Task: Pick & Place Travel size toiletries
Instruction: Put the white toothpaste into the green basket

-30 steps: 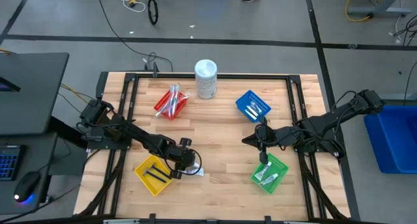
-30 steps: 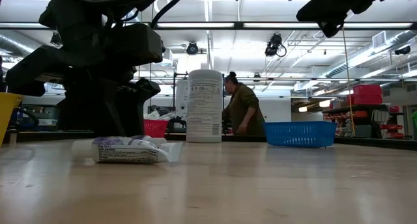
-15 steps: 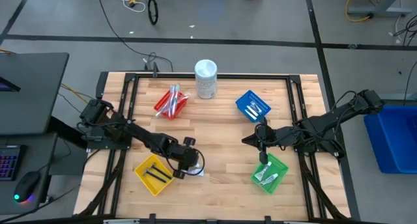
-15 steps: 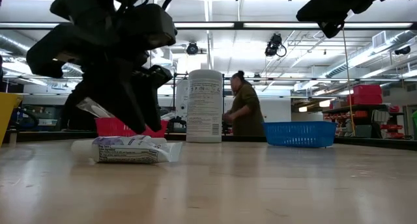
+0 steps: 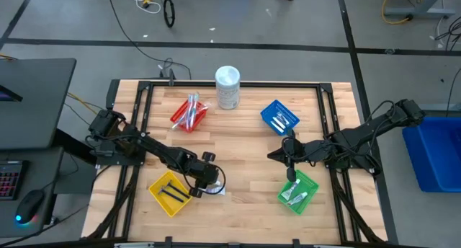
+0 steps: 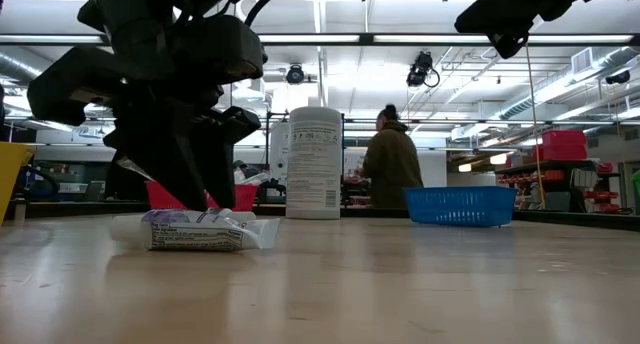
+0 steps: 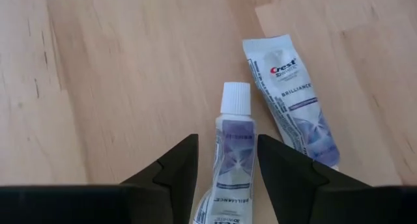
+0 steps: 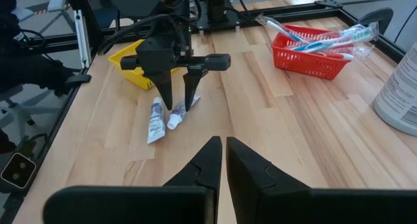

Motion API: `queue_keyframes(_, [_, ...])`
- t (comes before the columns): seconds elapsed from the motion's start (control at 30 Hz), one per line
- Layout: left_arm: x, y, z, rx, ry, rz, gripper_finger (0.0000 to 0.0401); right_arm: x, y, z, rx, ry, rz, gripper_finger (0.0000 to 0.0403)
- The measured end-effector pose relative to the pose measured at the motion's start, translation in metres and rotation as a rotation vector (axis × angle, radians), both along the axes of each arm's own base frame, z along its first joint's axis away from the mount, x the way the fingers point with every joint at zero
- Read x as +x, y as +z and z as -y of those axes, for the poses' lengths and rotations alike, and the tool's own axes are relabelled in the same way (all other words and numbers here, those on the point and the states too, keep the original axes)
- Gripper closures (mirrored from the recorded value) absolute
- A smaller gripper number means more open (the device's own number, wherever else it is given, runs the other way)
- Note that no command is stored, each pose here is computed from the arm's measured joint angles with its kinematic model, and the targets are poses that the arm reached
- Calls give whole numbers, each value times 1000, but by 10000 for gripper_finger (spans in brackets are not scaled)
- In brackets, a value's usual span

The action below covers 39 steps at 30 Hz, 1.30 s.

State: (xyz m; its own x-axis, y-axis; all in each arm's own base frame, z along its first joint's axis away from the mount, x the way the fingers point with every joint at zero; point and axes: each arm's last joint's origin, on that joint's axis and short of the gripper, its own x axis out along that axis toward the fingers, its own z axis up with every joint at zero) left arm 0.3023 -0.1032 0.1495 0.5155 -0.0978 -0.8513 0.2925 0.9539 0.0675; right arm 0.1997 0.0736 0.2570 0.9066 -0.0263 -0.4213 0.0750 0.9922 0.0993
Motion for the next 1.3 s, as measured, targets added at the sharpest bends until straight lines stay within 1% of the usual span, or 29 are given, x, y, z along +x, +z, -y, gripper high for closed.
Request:
queue_keyframes(0.17, [-4, -6, -1, 4, 0, -24, 234, 0, 0, 0, 0, 0, 0, 374])
queue_keyframes(0.37, [-4, -6, -1, 6, 2, -22, 234, 0, 0, 0, 0, 0, 0, 375])
queue_keyframes(0.47, [-5, -13, -2, 14, 0, -56, 234, 0, 0, 0, -1, 0, 0, 373])
queue_keyframes(0.53, [-3, -19, 0, -7, -6, -68, 234, 0, 0, 0, 0, 0, 0, 373])
queue_keyframes(1.3, [-3, -18, 1, 0, 2, -65, 235, 0, 0, 0, -4, 2, 0, 374])
